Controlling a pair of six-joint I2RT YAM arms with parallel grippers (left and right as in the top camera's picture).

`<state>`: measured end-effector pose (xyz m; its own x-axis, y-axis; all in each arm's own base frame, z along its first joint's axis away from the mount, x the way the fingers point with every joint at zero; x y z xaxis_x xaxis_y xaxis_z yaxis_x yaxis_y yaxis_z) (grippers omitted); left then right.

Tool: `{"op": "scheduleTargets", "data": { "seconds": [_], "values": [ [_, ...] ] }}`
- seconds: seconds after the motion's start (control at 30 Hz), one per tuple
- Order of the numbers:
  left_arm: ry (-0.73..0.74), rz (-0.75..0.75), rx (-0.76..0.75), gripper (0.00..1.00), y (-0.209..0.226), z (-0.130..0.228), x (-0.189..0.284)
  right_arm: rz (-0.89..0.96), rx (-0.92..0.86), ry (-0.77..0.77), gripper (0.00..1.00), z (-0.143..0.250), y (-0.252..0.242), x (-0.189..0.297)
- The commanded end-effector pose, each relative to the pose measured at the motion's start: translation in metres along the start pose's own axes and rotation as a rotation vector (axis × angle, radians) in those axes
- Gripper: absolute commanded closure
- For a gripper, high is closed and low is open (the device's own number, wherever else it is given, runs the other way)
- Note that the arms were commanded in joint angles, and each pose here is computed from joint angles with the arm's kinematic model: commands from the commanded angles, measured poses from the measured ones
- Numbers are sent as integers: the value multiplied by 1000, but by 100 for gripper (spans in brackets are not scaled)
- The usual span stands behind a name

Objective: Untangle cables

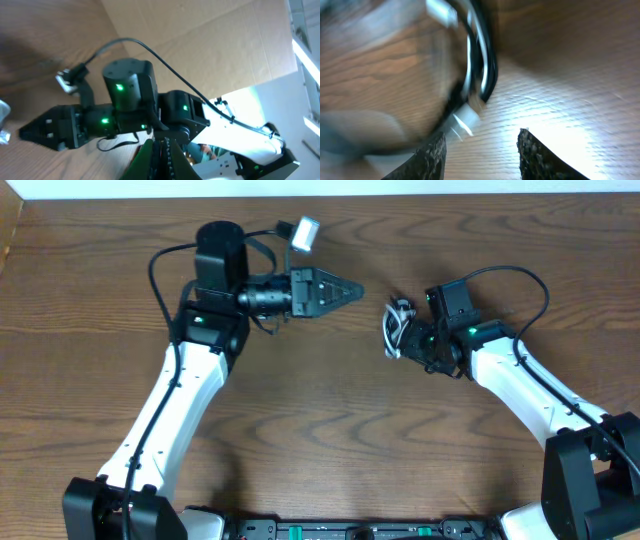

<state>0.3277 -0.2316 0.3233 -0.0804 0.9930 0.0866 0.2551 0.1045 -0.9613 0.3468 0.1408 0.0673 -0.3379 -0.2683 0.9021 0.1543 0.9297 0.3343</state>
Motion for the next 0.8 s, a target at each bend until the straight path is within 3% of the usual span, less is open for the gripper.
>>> {"op": "scheduleTargets", "data": {
  "seconds": [0.0, 0.23, 0.33, 0.43, 0.57, 0.77],
  "values": [
    [-19, 18, -4, 93, -12, -8, 17, 54, 12, 13, 61, 2, -12, -1],
    [-66, -58, -29, 92, 11, -12, 17, 84, 63, 73, 66, 16, -19, 0],
    [-139, -206, 30, 92, 46, -16, 20, 65, 79, 99, 65, 20, -18, 1],
    [-241, -452, 79, 92, 91, -18, 28, 25, 55, 107, 62, 17, -21, 10],
    [-380, -740, 61, 78, 126, -24, 34, 3, 5, 82, 57, 4, -40, 37],
    [-408, -773, -14, 68, 125, -30, -5, 6, -27, -8, 40, -7, -70, 91]
  ]
}}
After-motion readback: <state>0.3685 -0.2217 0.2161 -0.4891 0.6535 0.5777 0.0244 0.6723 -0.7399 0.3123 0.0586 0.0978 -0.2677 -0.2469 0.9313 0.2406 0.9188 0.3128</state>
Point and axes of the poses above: each gripper's point midway between its finger pads, its own x axis back along the fingers, its own y axis along the line the jaws close on, z = x × y, the point moved 1 cm from there along x, back along the fingers, and after that the axes turned 12 degrees about x, right-handed, at the moved point
